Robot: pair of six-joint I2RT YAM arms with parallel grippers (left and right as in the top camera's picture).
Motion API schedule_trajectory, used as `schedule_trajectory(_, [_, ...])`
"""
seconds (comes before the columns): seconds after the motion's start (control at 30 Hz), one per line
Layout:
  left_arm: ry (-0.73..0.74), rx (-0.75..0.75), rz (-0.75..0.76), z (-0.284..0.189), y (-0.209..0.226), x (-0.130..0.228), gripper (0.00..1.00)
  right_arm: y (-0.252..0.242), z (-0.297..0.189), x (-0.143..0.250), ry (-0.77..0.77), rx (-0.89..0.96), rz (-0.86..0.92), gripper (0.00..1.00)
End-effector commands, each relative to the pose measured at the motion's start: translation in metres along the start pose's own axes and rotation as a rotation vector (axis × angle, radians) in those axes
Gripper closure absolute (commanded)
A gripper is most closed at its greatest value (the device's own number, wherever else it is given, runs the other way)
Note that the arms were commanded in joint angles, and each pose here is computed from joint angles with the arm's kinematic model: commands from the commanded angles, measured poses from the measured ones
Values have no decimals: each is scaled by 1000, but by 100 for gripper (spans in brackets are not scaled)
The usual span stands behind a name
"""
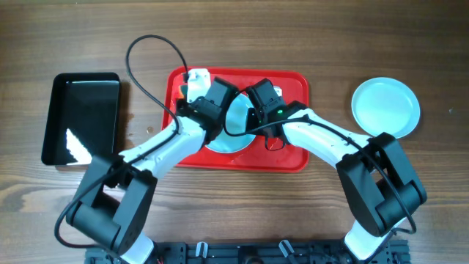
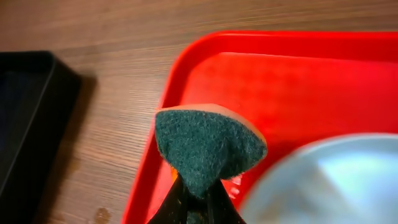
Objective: Clean dirty plates on tray and stack at the side
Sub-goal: 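Scrub the plate's left side with the sponge in the left gripper, then wipe the plate rim with the sponge, right gripper holding the plate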
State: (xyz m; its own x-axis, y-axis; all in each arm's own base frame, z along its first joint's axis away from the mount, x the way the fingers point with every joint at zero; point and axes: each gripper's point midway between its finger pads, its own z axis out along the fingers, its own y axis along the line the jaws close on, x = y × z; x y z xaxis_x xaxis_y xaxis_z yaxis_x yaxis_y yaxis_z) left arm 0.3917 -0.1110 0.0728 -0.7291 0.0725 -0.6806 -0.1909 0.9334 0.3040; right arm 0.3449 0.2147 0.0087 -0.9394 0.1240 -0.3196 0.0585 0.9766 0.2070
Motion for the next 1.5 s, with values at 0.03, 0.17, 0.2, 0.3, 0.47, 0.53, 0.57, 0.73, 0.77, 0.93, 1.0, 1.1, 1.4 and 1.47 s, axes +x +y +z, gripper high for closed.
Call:
schedule_trajectory(0.03, [33,355,19,-45,-67,-3,96,-5,0,0,-11,18,-14,96])
schedule_trajectory(0.17, [116,506,-22,-61,-97,13,96,-5,0,0,-11,18,-14,96])
schedule_trajectory(0.2, [130,511,-34,-60,-98,16,96,-5,0,0,-11,18,-14,96])
schedule_trajectory(0.3, [165,505,-42,-56,-98,26,96,-5,0,0,-11,18,-14,96])
schedule_trajectory(0.47, [216,473,-15,-39,-101,46,96,-5,0,1,-10,19,-14,96])
schedule_trajectory(0.53, [235,459,-8,-32,-101,53,96,-5,0,1,-10,19,-14,96])
schedule_trajectory(0.57, [251,447,-1,-26,-101,59,96,-5,0,1,-10,19,-14,96])
schedule_trajectory(0.73, [294,403,-10,-8,-90,68,96,-5,0,1,-11,19,-15,96])
schedule_trajectory(0.77, [300,393,-17,-5,-86,68,96,-5,0,1,-10,19,-15,96])
schedule_trajectory(0.93, [316,297,-64,18,-51,63,96,-5,0,1,-11,19,-23,96])
schedule_trajectory(1.0, [328,275,-88,25,-39,62,96,-5,0,1,-10,19,-26,96])
schedule_trajectory(1.1, [340,247,-121,34,-24,60,96,-5,0,1,-10,19,-26,96])
schedule_trajectory(1.4, [250,80,-123,50,16,42,96,-5,0,1,-11,19,-26,96])
schedule_trajectory(1.47, [198,20,-126,49,26,31,96,-5,0,1,-11,19,-26,96])
